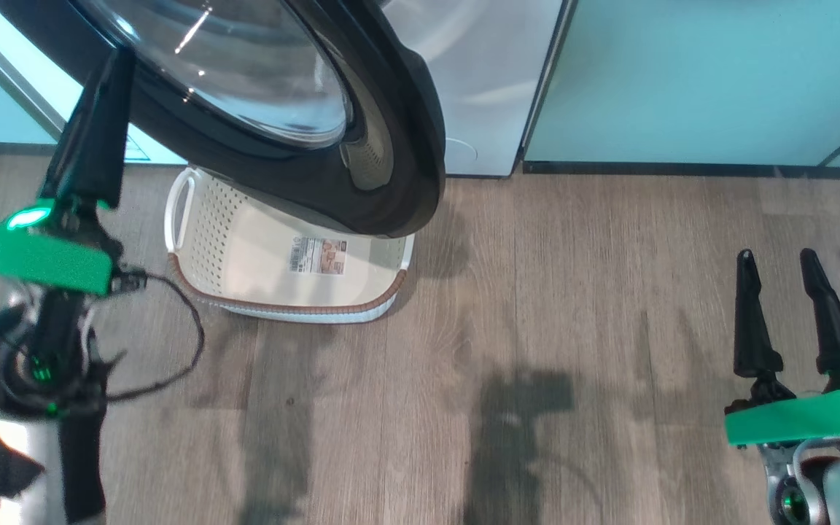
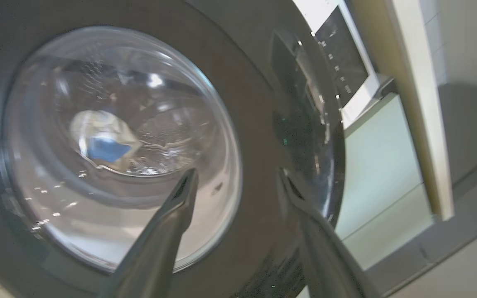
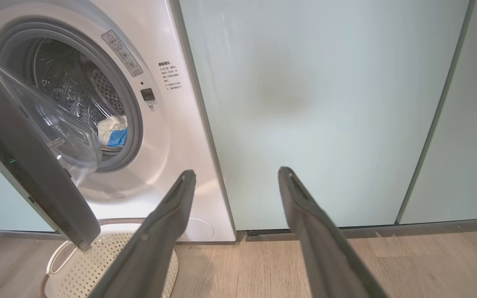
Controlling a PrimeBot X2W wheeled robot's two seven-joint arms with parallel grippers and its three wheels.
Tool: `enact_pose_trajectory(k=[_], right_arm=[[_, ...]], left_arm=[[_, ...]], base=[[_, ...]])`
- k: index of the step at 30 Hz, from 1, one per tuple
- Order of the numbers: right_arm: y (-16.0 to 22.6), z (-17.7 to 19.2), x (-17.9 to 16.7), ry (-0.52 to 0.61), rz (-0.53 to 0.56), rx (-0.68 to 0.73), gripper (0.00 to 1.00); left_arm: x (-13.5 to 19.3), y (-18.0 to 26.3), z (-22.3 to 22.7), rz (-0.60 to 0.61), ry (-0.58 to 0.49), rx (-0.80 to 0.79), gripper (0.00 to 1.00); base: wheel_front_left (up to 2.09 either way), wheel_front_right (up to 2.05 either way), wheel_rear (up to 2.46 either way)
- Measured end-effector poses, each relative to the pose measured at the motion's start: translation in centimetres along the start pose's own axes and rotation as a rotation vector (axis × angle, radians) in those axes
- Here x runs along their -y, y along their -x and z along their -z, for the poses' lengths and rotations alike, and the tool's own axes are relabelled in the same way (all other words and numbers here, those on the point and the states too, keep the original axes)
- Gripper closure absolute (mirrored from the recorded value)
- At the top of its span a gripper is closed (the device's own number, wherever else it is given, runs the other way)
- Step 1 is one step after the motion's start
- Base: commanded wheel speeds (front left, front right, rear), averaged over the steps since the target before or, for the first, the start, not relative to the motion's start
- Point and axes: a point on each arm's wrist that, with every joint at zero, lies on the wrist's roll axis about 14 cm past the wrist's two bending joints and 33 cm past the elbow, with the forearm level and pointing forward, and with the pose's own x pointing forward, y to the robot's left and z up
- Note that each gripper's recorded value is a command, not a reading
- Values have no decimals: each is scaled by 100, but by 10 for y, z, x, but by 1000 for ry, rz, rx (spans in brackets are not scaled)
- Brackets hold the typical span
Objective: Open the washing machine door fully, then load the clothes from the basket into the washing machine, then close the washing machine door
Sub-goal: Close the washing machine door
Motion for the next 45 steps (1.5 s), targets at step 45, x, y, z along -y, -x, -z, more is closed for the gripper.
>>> enact_pose_trajectory(k=[45], right_arm=[[49, -4, -13, 6, -20, -15, 0]], left_arm=[[-26, 126, 55, -229, -806, -83, 0]], base=[[0, 0, 0]])
